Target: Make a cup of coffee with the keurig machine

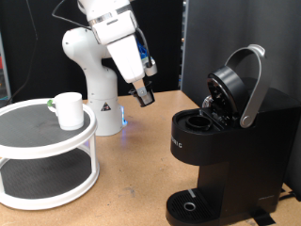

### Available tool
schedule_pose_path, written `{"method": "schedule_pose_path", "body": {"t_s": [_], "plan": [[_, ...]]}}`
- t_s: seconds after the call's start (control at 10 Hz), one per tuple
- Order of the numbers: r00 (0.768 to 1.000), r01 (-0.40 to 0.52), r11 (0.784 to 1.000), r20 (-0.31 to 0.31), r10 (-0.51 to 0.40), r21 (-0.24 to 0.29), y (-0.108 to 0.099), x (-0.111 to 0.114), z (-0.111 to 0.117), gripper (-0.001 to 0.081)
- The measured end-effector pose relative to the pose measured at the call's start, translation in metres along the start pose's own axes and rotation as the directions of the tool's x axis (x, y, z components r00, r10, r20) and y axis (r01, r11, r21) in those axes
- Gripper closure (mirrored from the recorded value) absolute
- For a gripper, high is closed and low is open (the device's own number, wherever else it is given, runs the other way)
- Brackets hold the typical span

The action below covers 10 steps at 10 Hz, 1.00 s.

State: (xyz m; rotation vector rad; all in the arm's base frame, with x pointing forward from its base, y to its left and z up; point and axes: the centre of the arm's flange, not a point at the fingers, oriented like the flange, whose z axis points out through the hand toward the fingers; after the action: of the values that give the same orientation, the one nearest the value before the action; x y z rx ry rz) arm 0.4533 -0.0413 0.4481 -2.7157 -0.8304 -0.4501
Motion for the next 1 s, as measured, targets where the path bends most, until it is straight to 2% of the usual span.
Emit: {"method": "schedule_pose_path", "body": {"t_s": [0.2,0.5,0.8,1.0], "plan": [[0.999,0.027,0.999,-0.018,-0.026,0.033,-0.008,0.008,0.001,0.0341],[0.998,0.048,0.998,-0.051,-0.046,0.045,-0.022,0.036,-0.001,0.0341],[0.998,0.044,0.998,-0.042,-0.042,0.043,-0.031,0.062,0.007,0.0341],[0.998,0.052,0.998,-0.029,-0.051,0.046,-0.034,0.071,0.014,0.0341]]}}
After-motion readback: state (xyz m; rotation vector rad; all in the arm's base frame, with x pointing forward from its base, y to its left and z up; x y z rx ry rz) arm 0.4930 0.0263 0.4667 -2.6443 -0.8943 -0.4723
